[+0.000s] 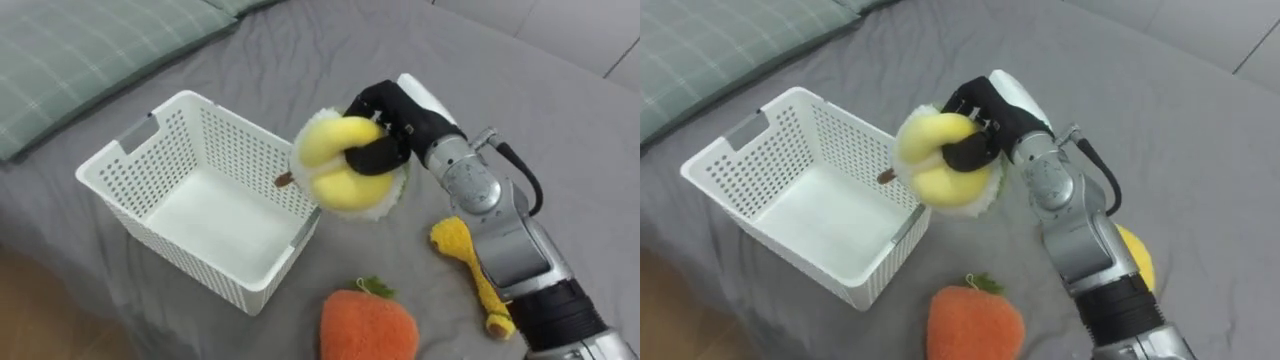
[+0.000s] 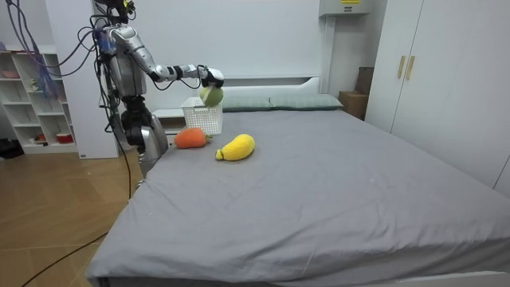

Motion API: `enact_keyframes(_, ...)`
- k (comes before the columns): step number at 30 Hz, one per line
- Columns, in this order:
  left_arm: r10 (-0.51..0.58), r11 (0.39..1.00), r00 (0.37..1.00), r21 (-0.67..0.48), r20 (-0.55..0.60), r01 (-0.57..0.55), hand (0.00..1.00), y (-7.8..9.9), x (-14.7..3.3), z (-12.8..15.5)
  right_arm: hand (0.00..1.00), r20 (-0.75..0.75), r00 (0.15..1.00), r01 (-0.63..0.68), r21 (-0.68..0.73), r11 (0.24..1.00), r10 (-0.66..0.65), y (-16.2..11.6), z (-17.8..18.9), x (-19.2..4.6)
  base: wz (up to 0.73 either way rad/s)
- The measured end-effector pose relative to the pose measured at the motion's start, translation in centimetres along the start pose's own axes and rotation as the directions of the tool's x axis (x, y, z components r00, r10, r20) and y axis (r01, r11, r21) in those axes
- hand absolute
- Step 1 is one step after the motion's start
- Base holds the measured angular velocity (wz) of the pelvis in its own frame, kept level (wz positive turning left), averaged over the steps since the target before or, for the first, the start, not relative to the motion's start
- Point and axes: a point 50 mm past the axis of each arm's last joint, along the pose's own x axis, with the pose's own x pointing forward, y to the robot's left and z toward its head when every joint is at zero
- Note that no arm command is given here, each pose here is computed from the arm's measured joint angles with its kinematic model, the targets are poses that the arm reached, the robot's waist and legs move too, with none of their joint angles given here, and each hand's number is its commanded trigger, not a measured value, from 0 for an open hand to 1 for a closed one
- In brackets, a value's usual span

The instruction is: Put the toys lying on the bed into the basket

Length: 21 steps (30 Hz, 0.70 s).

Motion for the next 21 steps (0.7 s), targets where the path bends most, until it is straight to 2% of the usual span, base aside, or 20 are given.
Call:
enact_keyframes(4, 0.001, 1.000, 1.000, 0.003, 0.001, -0.001, 0.00, 0.0, 0.0, 0.2, 1.00, 0.019, 1.000, 0.006, -0.001, 1.000, -0.006, -0.3, 0.8, 0.4, 0.22)
enact_keyframes(6, 0.002, 1.000, 1.000, 0.003, 0.003, -0.002, 0.00, 0.0, 0.0, 0.3, 0.53, 0.021, 1.000, 0.007, 0.000, 1.000, -0.007, -0.3, 1.0, 0.6, 0.13)
enact_keyframes(7, 0.002, 1.000, 1.000, 0.004, 0.002, -0.002, 0.00, 0.0, 0.0, 0.3, 0.27, 0.019, 1.000, 0.007, 0.005, 1.000, -0.007, -0.3, 1.2, 0.8, 0.07)
enact_keyframes(8, 0.003, 1.000, 1.000, 0.002, -0.005, -0.003, 0.00, 0.1, 0.0, 0.2, 0.10, 0.019, 1.000, 0.008, 0.004, 1.000, -0.008, -0.3, 1.5, 1.0, 0.08)
enact_keyframes(9, 0.004, 1.000, 1.000, -0.002, -0.008, -0.004, 0.00, 0.1, 0.0, 0.3, 0.02, 0.022, 1.000, 0.009, -0.009, 1.000, -0.009, -0.3, 1.7, 1.0, 0.12)
enact_keyframes(15, 0.015, 1.000, 1.000, -0.024, -0.011, -0.015, 0.00, 0.5, 0.1, 0.8, 0.00, 0.047, 0.999, 0.004, -0.053, 0.999, -0.001, -0.2, 2.9, 1.4, 0.18)
enact_keyframes(21, 0.024, 0.999, 1.000, -0.038, -0.009, -0.024, 0.00, 0.8, 0.0, 0.9, 0.00, -0.003, 1.000, -0.016, -0.049, 0.999, 0.016, 0.3, 1.9, 1.7, 0.19)
